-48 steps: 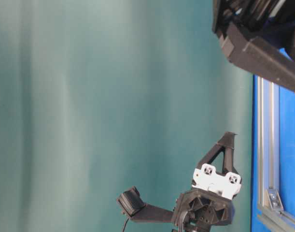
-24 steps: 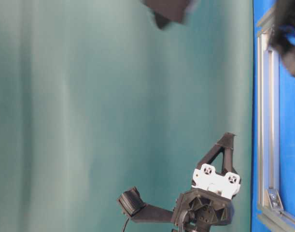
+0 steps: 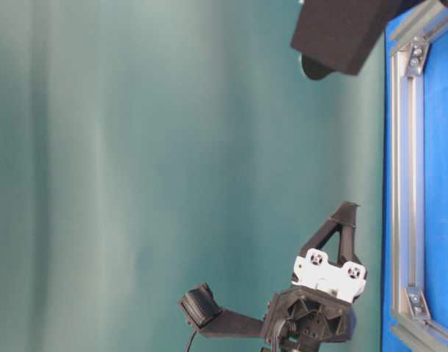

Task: Insert the wire through the string loop located on the right side.
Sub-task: 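Open the right gripper and lower it over the black USB cable plug end, then close the right gripper on the cable just behind the USB plug, then lift the cable and carry it right, aligning the plug with the zip-tie loop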

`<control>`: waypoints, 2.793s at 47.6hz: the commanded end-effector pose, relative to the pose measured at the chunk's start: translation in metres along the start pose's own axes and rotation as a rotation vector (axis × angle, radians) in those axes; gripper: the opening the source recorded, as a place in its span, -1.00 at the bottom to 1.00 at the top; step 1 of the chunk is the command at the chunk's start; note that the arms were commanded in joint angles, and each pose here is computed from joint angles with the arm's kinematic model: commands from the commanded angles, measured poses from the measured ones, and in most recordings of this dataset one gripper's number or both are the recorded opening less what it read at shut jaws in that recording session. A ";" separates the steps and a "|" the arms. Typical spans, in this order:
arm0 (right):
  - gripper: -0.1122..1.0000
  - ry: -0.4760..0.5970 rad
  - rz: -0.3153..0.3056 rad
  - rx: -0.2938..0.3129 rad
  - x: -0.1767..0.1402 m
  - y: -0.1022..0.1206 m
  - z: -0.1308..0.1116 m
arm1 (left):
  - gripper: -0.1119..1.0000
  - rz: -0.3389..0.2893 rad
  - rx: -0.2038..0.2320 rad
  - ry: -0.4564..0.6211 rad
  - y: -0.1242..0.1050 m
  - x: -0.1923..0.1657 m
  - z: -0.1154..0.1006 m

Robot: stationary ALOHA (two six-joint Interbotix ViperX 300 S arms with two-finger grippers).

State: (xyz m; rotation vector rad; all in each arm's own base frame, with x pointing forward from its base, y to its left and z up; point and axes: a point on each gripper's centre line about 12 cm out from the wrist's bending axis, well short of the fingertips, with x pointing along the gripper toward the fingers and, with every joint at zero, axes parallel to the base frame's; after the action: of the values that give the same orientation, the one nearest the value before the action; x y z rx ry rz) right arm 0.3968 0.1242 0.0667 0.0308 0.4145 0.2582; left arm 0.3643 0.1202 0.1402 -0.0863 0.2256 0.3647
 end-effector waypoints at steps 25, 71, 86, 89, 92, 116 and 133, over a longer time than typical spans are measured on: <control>-0.87 -0.027 0.009 -0.012 0.002 0.003 0.011 | -0.80 -0.001 0.001 -0.040 0.000 -0.002 0.015; -0.87 -0.015 0.010 -0.005 -0.037 0.007 0.081 | -0.80 -0.004 0.001 -0.037 -0.001 -0.002 0.014; -0.87 -0.012 0.009 -0.004 -0.038 0.006 0.080 | -0.80 -0.001 0.001 -0.037 0.000 -0.002 0.014; -0.87 -0.010 0.010 -0.005 -0.037 0.007 0.079 | -0.80 -0.003 0.001 -0.035 0.000 -0.002 0.014; -0.87 -0.010 0.008 -0.004 -0.038 0.006 0.080 | -0.80 -0.003 0.001 -0.037 0.000 -0.002 0.014; -0.87 -0.012 0.010 -0.005 -0.038 0.007 0.080 | -0.80 -0.004 0.002 -0.037 -0.001 -0.002 0.014; -0.87 -0.010 0.010 -0.005 -0.038 0.007 0.080 | -0.80 -0.003 0.001 -0.037 0.000 -0.002 0.014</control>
State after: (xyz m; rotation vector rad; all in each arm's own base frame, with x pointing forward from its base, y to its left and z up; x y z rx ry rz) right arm 0.3906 0.1225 0.1377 0.0213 0.4509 0.2670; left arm 0.3642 0.1200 0.1391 -0.0870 0.2349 0.3632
